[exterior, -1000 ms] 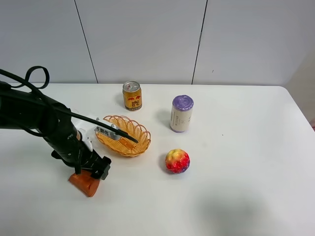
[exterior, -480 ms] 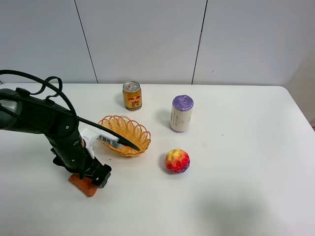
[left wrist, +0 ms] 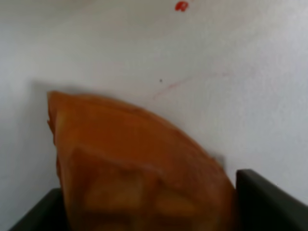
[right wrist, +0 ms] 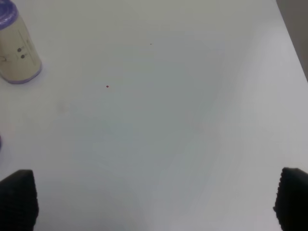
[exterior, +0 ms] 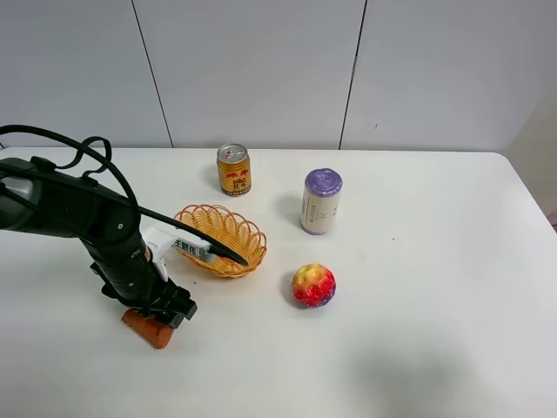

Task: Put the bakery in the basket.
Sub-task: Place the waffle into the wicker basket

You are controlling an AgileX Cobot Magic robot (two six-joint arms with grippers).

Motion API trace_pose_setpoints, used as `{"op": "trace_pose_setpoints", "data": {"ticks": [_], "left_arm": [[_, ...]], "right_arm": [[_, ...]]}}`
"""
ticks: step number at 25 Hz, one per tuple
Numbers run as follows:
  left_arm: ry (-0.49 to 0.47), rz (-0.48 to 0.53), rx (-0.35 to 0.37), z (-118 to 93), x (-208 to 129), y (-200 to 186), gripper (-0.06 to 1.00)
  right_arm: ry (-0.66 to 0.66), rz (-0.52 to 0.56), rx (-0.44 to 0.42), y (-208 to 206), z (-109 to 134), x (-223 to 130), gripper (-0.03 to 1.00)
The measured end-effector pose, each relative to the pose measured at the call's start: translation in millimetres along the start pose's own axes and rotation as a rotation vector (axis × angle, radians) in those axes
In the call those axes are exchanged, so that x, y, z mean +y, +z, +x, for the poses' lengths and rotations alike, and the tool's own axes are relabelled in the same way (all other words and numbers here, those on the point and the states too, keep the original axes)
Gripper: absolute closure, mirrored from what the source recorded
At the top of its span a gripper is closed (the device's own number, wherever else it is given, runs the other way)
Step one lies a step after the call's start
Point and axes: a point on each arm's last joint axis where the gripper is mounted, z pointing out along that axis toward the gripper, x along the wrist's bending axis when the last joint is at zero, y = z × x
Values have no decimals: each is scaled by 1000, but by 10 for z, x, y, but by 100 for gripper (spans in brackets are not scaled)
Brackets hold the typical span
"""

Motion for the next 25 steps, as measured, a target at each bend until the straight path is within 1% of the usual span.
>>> {"op": "trace_pose_setpoints", "data": {"ticks": [6,9,13,17,19,22,25], "left_arm": [[4,-6,2,2,3,-19,27],[1,-40,9,56,25,-111,27],[-21,-119,10,128,61,-333,27],[-21,-267,-1,113,229,-738,27],[-16,-332,-7,87,370,-955,27],[4,-375,-17,5,556,-1173,27],[-15,-379,-51,-69,714,-1259,27]], "right_arm": [[0,0,0,0,0,0,-2],[0,0,0,0,0,0,-2],[0,0,0,0,0,0,-2],[0,0,0,0,0,0,-2],[0,0,0,0,0,0,-2],[0,0,0,0,0,0,-2],[0,0,0,0,0,0,-2]]}}
